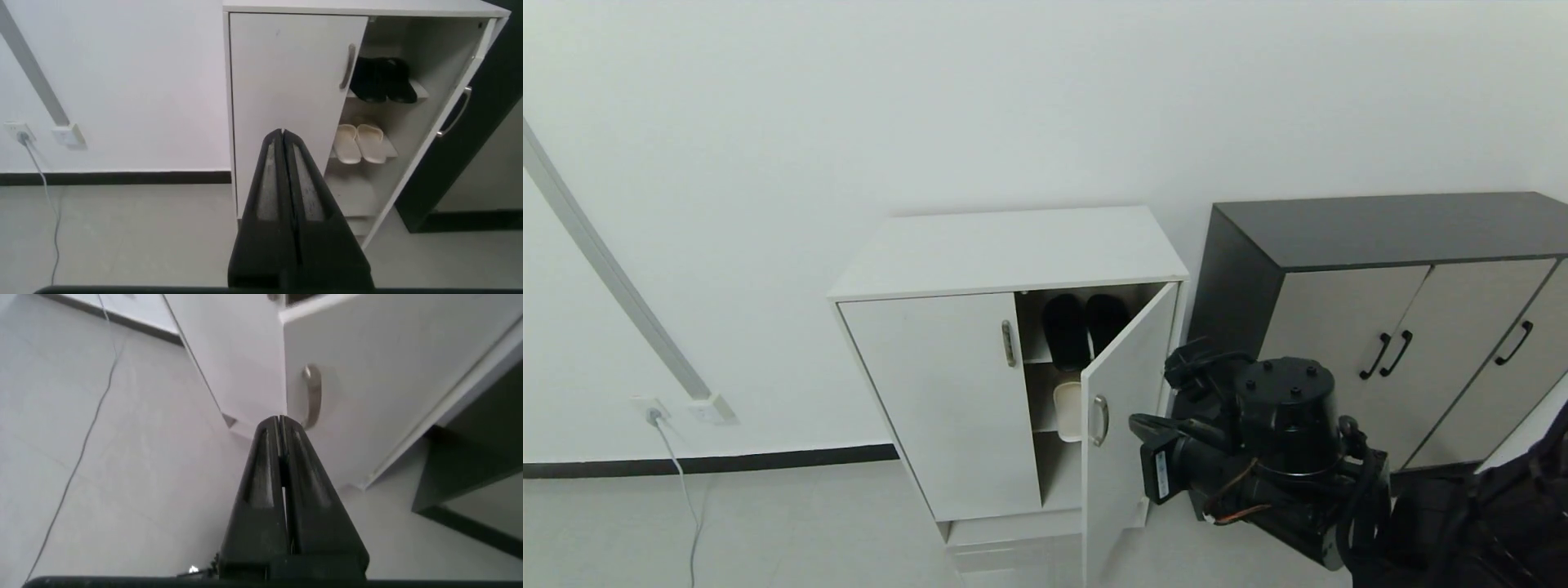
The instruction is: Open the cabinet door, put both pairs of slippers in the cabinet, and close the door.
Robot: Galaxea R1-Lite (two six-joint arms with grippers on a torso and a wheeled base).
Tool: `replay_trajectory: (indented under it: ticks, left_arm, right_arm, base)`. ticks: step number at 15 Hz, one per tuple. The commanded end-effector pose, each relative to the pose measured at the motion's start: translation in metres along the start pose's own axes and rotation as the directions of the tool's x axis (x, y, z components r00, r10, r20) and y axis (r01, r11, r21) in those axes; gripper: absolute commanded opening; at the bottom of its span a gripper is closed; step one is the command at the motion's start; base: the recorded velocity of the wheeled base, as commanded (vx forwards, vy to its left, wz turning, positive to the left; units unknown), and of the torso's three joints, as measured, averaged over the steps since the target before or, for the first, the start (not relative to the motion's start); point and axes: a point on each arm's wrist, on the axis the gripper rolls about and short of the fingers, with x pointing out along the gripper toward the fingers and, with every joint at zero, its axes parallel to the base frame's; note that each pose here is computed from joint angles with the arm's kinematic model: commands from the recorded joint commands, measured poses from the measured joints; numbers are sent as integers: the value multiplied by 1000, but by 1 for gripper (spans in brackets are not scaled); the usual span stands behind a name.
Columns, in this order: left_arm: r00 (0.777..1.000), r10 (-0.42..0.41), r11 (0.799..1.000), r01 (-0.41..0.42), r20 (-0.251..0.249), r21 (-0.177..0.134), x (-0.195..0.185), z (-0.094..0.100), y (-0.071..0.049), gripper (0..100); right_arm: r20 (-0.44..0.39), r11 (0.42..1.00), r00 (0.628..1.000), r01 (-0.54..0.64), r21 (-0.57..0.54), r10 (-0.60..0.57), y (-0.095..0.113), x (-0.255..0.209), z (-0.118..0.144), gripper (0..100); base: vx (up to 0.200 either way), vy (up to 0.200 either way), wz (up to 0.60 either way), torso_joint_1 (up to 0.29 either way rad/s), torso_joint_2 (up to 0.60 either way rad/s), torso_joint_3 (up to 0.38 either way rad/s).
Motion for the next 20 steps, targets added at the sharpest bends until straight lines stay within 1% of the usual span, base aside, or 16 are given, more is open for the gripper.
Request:
replay_trajectory:
  ticks: [1,9,12,14,17,20]
  left_arm:
    - [1000,-1,1000,1,-1,0,0,0,0,0]
    - [1000,-1,1000,1,-1,0,0,0,0,0]
    - [1000,-1,1000,1,0,0,0,0,0,0]
    - [1000,-1,1000,1,0,0,0,0,0,0]
    - [1000,1,1000,-1,0,0,0,0,0,0]
    - [1000,1,1000,-1,0,0,0,0,0,0]
  right_arm:
    - [-27,1000,1000,3,-5,-3,-2,-6,-7,0]
    - [-116,1000,993,13,-24,-16,-7,-12,-32,0]
    - [-142,999,990,22,-36,-27,-6,-4,-40,0]
    - [-124,999,991,38,-24,-40,-10,12,-43,0]
    - [-53,999,997,54,-2,-54,-15,42,-47,0]
    - [-35,998,998,62,4,-62,-17,64,-49,0]
  base:
    - [0,0,0,0,0,0]
    - [200,0,0,2,1,2]
    - [0,0,0,0,0,0]
    - [0,0,0,0,0,0]
    - [0,0,0,0,0,0]
    - [0,0,0,0,0,0]
